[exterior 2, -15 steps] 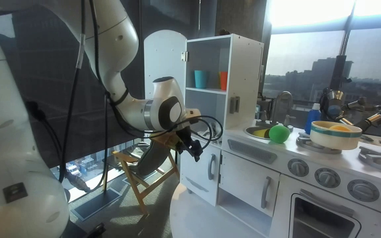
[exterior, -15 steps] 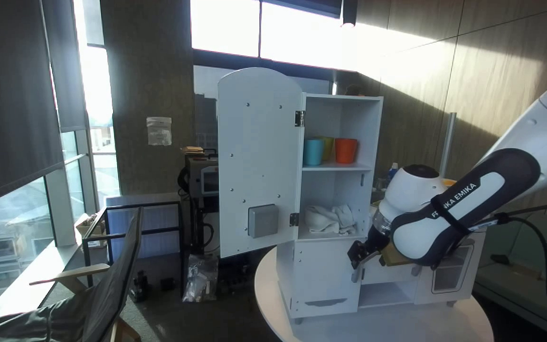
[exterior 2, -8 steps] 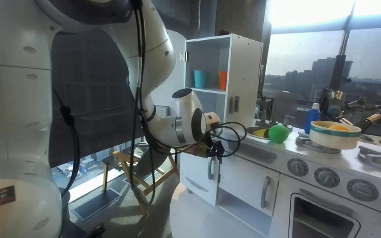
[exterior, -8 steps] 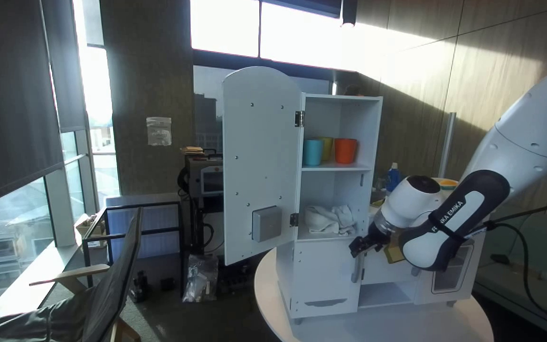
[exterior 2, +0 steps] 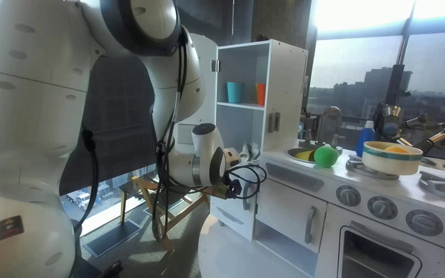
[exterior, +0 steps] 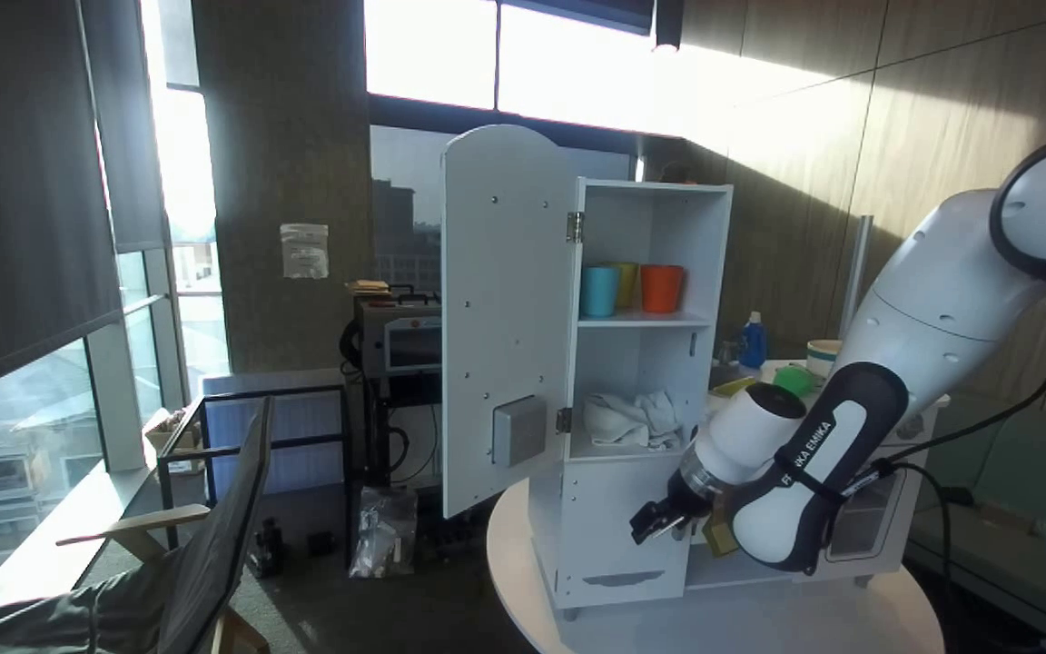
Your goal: Open the cabinets
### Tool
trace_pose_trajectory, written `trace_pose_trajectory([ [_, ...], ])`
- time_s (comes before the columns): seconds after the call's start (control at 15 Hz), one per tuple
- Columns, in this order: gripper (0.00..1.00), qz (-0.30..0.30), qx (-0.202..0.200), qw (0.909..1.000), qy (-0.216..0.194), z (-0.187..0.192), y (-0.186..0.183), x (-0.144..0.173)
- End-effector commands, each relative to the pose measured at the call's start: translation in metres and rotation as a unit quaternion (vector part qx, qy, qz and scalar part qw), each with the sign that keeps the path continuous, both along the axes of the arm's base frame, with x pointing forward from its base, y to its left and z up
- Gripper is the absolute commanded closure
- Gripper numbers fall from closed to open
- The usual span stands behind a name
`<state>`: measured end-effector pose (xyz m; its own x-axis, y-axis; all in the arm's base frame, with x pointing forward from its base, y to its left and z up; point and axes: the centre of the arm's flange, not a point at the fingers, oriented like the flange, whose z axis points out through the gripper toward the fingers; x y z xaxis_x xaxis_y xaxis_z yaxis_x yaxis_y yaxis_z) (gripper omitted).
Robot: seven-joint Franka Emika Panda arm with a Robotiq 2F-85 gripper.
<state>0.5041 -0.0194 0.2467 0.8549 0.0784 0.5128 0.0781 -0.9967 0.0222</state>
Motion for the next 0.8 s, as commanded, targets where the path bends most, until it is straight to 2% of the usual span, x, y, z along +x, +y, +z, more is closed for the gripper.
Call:
trace_pose_trajectory([
  [0.0, 0.0, 0.013, -0.01, 0.9997, -0.016, 0.0, -0.004, 0.009],
  [0.13, 0.0, -0.005, -0.017, 0.9998, -0.002, 0.004, -0.012, 0.008],
  [0.53, 0.0, -0.039, -0.032, 0.9982, -0.031, 0.018, -0.044, 0.019],
  [0.73, 0.0, -0.028, -0.043, 0.9975, -0.048, 0.03, -0.045, 0.028],
])
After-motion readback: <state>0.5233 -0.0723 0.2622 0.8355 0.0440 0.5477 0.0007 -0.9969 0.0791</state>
